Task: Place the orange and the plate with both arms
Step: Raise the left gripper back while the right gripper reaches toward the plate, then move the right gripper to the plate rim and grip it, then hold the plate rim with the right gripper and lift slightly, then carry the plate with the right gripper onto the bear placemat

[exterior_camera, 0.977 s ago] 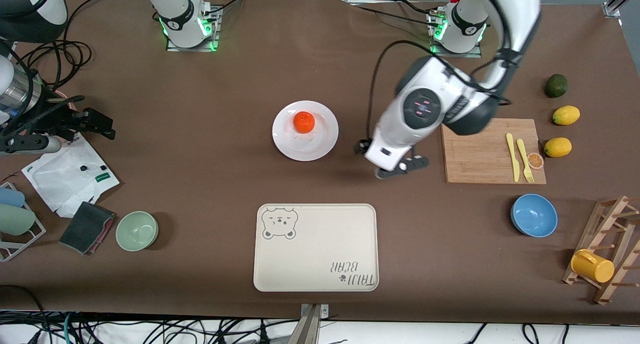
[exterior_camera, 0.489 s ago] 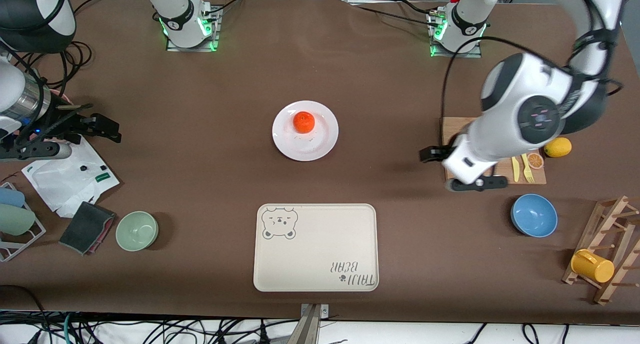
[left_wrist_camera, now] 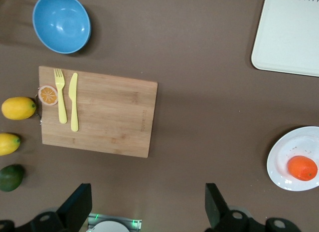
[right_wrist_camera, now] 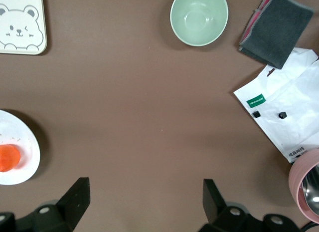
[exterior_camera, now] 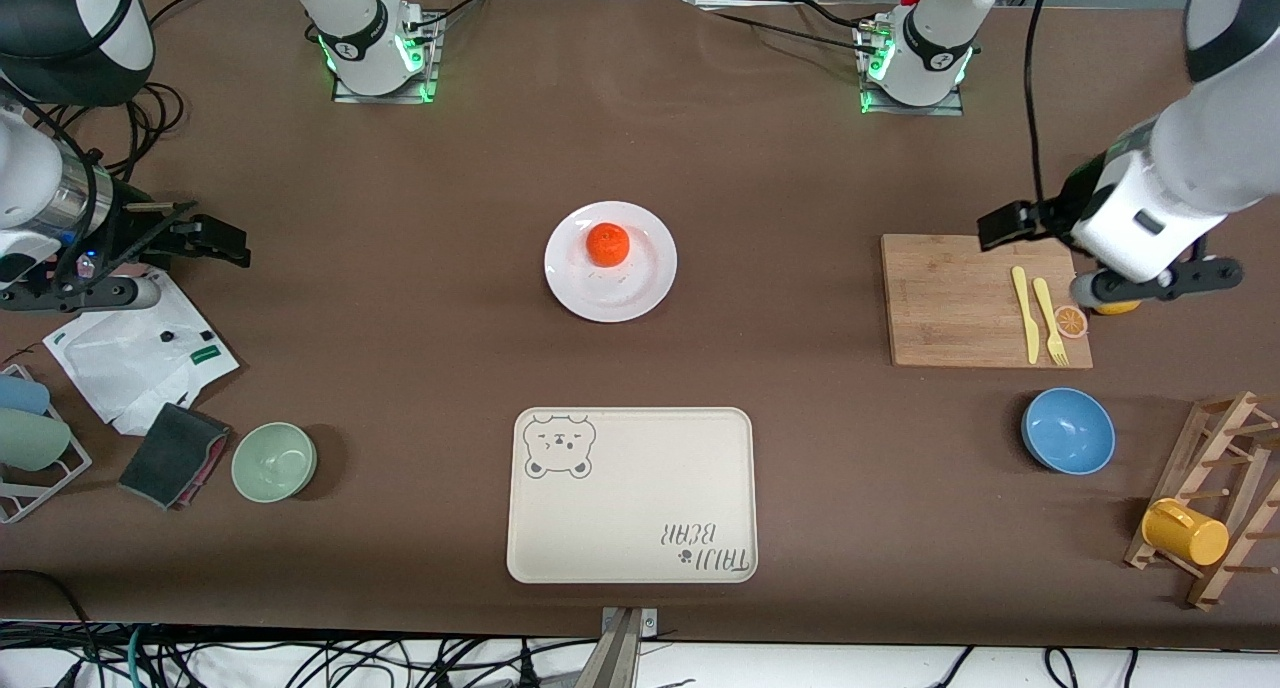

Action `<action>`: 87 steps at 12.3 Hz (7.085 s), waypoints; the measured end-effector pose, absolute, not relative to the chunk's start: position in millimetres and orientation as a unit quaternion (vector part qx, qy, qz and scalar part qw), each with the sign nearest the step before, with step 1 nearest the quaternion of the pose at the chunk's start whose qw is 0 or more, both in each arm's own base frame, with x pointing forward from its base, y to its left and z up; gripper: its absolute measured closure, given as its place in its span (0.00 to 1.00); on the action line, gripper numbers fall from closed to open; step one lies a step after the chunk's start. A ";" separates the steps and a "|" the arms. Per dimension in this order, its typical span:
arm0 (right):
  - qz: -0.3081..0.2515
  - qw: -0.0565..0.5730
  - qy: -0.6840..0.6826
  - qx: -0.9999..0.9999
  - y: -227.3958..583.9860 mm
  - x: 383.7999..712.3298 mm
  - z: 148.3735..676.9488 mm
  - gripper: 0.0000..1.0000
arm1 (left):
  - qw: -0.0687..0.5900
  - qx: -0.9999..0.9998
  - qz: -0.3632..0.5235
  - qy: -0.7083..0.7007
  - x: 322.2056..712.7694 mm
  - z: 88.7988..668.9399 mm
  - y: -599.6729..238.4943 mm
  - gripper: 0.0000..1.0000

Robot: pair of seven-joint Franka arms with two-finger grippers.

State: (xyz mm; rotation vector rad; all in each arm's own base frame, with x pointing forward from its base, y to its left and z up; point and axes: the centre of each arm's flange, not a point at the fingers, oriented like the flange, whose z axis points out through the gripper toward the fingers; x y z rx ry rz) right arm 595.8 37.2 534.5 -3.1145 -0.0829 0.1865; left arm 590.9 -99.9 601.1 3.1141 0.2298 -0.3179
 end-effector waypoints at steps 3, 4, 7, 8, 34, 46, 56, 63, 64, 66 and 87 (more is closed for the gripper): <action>0.070 0.010 -0.039 -0.997 52.1 597.3 524.7 0.00 | -0.003 0.991 -0.105 0.081 595.2 597.8 -81.9 0.00; 0.074 0.012 -0.049 -0.996 65.1 598.1 519.0 0.00 | -0.001 0.991 -0.107 0.083 597.6 595.7 -69.9 0.00; 0.085 0.032 -0.068 -0.994 100.9 604.6 493.0 0.00 | 0.009 0.991 -0.092 0.094 605.7 595.8 -40.8 0.00; 0.087 0.034 -0.071 -0.993 106.9 607.7 483.6 0.00 | 0.010 0.992 -0.087 0.094 606.9 596.8 -41.1 0.00; 0.027 0.346 0.051 -0.937 240.1 450.4 215.3 0.00 | 0.035 0.995 -0.039 0.082 554.0 591.6 -30.8 0.00; 0.006 0.363 0.008 -0.932 236.3 421.9 170.8 0.00 | 0.036 0.995 -0.042 0.086 553.8 591.1 -22.0 0.00; 0.023 0.366 0.027 -0.930 240.1 411.9 153.9 0.35 | 0.035 0.994 -0.053 0.094 551.3 589.2 -12.5 0.00; 0.025 0.360 0.033 -0.932 247.8 405.8 146.4 0.47 | 0.035 0.993 -0.056 0.102 550.8 588.8 -2.6 0.00; 0.025 0.360 0.033 -0.932 251.7 404.6 146.1 0.47 | 0.035 0.993 -0.056 0.102 550.8 588.8 -2.6 0.00; 0.023 0.360 0.032 -0.932 256.8 404.6 146.6 0.47 | 0.035 0.993 -0.056 0.103 550.8 588.8 -1.9 0.00; -0.001 0.393 0.048 -0.918 277.4 449.8 158.1 0.93 | 0.032 0.993 -0.058 0.095 551.7 586.4 -5.2 0.00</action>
